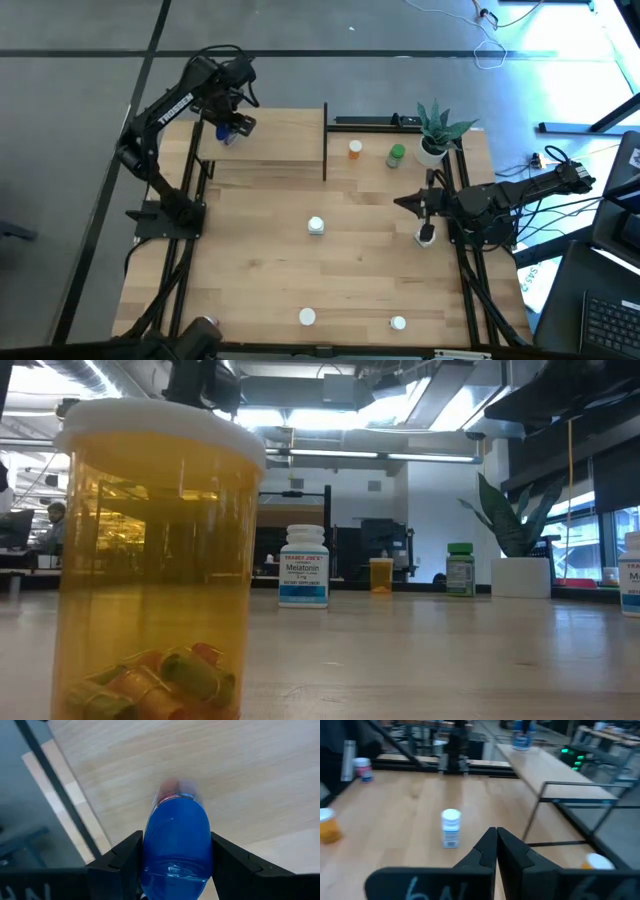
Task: Pick and place medicine bottles onto shelf by color
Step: Put the blue pill bottle on the shelf
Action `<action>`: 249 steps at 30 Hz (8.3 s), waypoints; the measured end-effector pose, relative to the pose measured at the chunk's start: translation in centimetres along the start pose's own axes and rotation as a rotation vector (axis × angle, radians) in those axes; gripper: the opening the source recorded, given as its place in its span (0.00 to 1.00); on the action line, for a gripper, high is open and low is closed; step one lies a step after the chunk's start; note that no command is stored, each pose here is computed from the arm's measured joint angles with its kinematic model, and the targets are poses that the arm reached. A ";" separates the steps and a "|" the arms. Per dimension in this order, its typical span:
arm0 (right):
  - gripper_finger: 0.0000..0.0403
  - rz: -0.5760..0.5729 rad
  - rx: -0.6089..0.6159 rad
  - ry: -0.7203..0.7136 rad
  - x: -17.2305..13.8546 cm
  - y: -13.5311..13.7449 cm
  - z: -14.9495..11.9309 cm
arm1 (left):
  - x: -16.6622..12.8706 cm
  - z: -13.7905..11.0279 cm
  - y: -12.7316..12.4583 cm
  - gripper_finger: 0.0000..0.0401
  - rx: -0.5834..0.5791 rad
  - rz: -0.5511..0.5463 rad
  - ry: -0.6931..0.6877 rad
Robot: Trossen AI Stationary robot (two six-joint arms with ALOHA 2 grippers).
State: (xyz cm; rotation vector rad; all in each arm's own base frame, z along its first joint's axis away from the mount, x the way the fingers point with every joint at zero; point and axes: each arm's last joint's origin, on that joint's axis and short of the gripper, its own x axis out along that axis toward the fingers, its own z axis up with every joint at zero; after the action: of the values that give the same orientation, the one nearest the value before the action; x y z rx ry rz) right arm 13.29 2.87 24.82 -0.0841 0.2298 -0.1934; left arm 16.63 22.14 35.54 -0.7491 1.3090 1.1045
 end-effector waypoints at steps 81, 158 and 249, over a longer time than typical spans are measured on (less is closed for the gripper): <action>0.04 -0.196 -0.010 0.011 0.0 -0.5 -0.4 | 0.6 0.9 3.1 0.46 -0.011 -0.064 0.013; 0.04 -0.196 -0.010 0.011 0.0 -0.5 -0.4 | -0.5 -7.6 -11.9 0.69 0.397 0.086 -0.059; 0.04 -0.303 -0.098 0.011 0.0 -0.8 -0.2 | 3.4 -3.1 -4.8 0.00 0.199 0.414 -0.021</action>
State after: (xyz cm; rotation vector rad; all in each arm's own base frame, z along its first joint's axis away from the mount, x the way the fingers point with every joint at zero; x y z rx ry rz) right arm 13.05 2.06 24.69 -0.2152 0.2363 -0.4842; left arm 19.68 18.34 30.95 -0.3238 1.5715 1.2775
